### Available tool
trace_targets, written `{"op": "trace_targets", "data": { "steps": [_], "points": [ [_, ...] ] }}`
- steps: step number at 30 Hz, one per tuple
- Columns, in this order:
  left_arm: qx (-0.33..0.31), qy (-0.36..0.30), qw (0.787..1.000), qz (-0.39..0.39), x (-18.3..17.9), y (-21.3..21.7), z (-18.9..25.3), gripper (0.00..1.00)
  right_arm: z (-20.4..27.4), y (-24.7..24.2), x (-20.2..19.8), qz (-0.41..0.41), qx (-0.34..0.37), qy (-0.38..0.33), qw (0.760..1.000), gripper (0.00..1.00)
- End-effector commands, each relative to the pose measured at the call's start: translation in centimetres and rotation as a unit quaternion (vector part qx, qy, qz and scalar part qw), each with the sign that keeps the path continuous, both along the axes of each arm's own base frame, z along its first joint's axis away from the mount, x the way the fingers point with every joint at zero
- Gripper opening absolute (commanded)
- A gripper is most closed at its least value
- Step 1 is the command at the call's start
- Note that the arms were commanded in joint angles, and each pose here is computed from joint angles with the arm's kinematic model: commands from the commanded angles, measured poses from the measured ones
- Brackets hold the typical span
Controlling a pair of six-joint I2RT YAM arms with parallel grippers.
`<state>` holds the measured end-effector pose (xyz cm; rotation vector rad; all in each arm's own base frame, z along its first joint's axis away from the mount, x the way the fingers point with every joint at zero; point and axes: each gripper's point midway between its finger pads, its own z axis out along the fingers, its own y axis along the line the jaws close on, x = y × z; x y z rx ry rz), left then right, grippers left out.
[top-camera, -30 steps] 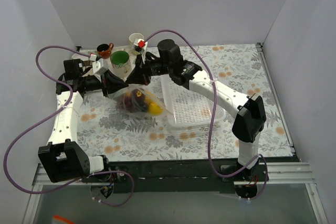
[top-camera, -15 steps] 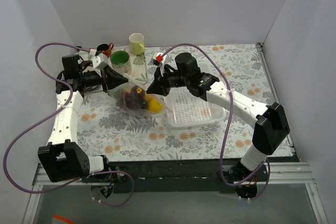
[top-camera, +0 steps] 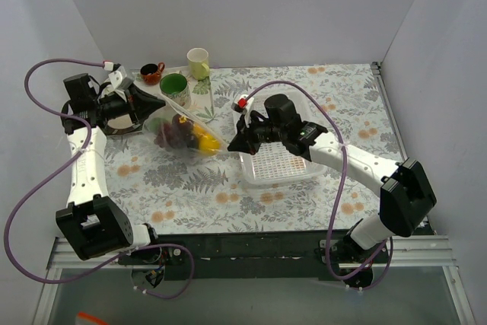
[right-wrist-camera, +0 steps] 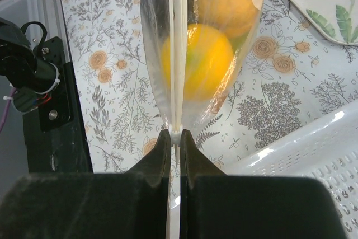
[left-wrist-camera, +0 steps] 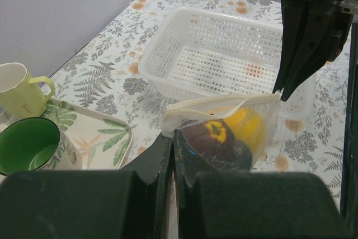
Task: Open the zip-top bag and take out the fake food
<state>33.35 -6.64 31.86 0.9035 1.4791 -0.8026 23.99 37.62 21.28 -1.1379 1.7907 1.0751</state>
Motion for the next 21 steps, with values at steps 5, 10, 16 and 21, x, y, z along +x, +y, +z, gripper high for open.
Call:
{"op": "trace_targets", "data": {
  "steps": [5,10,16,21],
  "points": [
    [0.018,-0.061,0.998,0.006,-0.3,0.7,2.2,0.00,-1.5,-1.3,-0.2,-0.008,-0.024,-0.012,1.000,0.01],
    [0.013,-0.061,0.998,0.009,-0.3,1.4,2.2,0.00,-3.9,-2.5,-0.2,-0.023,-0.061,-0.008,0.998,0.15],
    [-0.018,-0.039,0.999,-0.027,-2.1,0.3,1.7,0.00,-1.9,-1.8,1.8,-0.054,-0.055,-0.026,0.997,0.61],
    [-0.027,-0.013,0.999,-0.030,-4.6,-0.7,-1.6,0.00,4.4,-0.3,3.9,-0.097,0.014,-0.046,0.994,0.68]
  ]
}}
